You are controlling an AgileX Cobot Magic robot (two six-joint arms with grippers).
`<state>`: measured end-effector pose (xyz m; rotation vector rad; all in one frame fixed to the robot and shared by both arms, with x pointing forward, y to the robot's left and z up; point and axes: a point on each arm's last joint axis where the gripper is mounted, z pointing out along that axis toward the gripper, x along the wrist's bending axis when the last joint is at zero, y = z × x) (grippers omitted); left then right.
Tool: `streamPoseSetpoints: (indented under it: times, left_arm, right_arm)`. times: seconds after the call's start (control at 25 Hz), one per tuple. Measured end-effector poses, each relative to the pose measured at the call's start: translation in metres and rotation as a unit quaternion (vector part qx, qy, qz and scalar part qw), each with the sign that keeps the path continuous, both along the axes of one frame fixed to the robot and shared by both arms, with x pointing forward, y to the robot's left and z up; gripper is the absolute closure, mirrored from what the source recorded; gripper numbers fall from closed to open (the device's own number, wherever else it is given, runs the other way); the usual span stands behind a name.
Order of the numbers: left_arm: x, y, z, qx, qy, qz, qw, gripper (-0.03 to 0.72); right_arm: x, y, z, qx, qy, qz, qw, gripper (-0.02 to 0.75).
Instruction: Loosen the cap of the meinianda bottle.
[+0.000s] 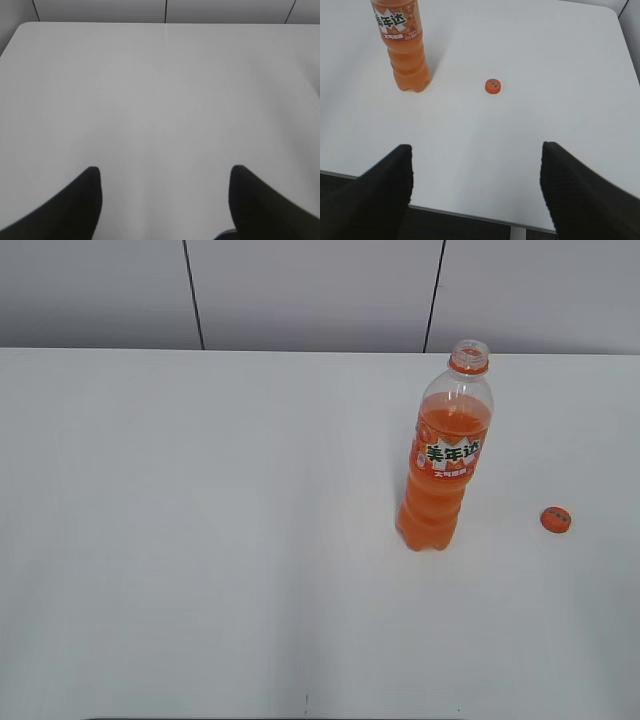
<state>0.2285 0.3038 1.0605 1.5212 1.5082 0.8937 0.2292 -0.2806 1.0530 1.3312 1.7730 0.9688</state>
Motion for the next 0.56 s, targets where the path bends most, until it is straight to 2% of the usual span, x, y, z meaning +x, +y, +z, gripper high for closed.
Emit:
streamPoseSetpoints:
  times: [0.56]
  left_arm:
    - [0.0, -0.0001, 0.0, 0.0, 0.0, 0.0, 1.0, 0.2]
  right_arm:
    - [0.0, 0.0, 0.0, 0.0, 0.0, 0.0, 1.0, 0.144]
